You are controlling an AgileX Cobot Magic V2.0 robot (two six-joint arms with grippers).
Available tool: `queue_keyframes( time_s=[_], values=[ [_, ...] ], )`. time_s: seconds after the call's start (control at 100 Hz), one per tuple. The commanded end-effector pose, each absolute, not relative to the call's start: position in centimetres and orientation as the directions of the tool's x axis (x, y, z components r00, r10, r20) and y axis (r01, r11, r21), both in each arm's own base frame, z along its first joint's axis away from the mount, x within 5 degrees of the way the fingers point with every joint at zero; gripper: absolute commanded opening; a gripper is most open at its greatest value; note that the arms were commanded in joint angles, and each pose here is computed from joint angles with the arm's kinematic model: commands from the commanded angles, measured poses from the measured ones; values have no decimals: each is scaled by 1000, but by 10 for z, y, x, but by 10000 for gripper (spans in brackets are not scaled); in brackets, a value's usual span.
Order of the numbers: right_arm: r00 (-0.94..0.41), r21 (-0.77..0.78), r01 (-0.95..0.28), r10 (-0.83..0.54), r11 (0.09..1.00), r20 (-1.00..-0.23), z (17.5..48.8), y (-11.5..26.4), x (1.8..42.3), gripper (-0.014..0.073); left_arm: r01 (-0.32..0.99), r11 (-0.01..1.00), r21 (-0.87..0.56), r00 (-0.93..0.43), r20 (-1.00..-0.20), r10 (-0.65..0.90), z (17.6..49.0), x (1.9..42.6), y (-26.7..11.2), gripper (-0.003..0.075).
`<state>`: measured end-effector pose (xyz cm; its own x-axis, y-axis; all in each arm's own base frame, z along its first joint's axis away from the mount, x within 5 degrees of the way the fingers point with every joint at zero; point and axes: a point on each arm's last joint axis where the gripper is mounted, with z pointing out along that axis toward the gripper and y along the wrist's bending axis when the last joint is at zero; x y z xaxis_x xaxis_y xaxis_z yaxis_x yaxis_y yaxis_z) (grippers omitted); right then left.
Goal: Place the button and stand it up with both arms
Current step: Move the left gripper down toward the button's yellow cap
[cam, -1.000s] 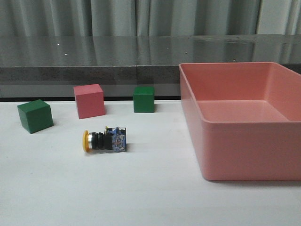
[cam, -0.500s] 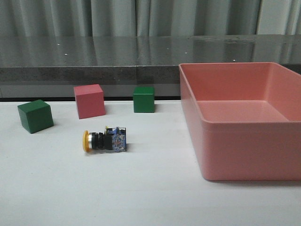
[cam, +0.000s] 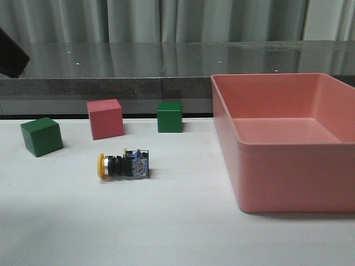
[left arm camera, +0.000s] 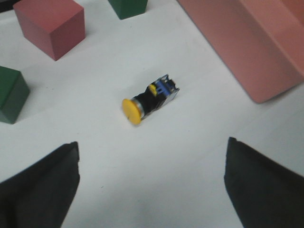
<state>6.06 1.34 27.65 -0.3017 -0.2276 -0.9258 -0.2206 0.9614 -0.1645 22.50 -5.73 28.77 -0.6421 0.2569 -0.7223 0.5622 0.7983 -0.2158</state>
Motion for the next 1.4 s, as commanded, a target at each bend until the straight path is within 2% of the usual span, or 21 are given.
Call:
queue_keyframes(
  time_s=[0.0, 0.09, 0.17, 0.23, 0.33, 0.38, 0.43, 0.6, 0.79, 0.91, 0.96, 1.04, 1.09, 1.39],
  values=[
    [-226, -163, -191, -205, 968, -952, 290, 13, 62, -76, 536, 791, -295, -618, -776, 129, 305, 232, -62, 650],
    [-226, -163, -191, -205, 968, -952, 290, 13, 62, -76, 532, 785, -316, -624, -774, 111, 304, 234, -63, 637],
    [-227, -163, -192, -206, 968, -952, 290, 13, 62, -76, 633, 751, -191, -528, -816, 237, 301, 238, -66, 634],
    [-227, -163, -192, -206, 968, -952, 290, 13, 62, -76, 688, 712, -139, -454, -848, 274, 299, 243, -69, 624],
    [-227, -163, -192, -206, 968, -952, 290, 13, 62, -76, 805, 592, -47, -285, -905, 316, 295, 253, -79, 603],
    [-226, -163, -191, -205, 968, -952, 290, 13, 62, -76, 871, 491, 34, -159, -925, 346, 290, 256, -85, 597],
    [-226, -163, -191, -205, 968, -952, 290, 13, 62, -76, 901, 431, 51, -101, -941, 322, 284, 262, -89, 596],
    [-225, -163, -191, -205, 968, -952, 290, 13, 62, -76, 954, 301, 6, -94, -943, 318, 254, 294, -97, 596],
    [-225, -163, -191, -205, 968, -952, 290, 13, 62, -76, 953, 296, -57, -156, -935, 319, 226, 330, -99, 596],
    [-225, -163, -191, -205, 968, -952, 290, 13, 62, -76, 952, 291, -100, -192, -932, 307, 215, 338, -98, 596],
    [-225, -163, -191, -205, 968, -952, 290, 13, 62, -76, 959, 277, -62, -154, -934, 323, 212, 339, -98, 596],
    [-225, -163, -191, -205, 968, -952, 290, 13, 62, -76, 975, 202, 97, 14, -926, 377, 207, 339, -98, 596],
    [-225, -163, -191, -205, 968, -952, 290, 13, 62, -76, 973, 175, 149, 71, -918, 390, 203, 340, -98, 596],
    [-222, -164, -190, -205, 968, -953, 291, 13, 63, -76, 976, 177, 127, 48, -918, 393, 189, 344, -98, 596]
  ],
)
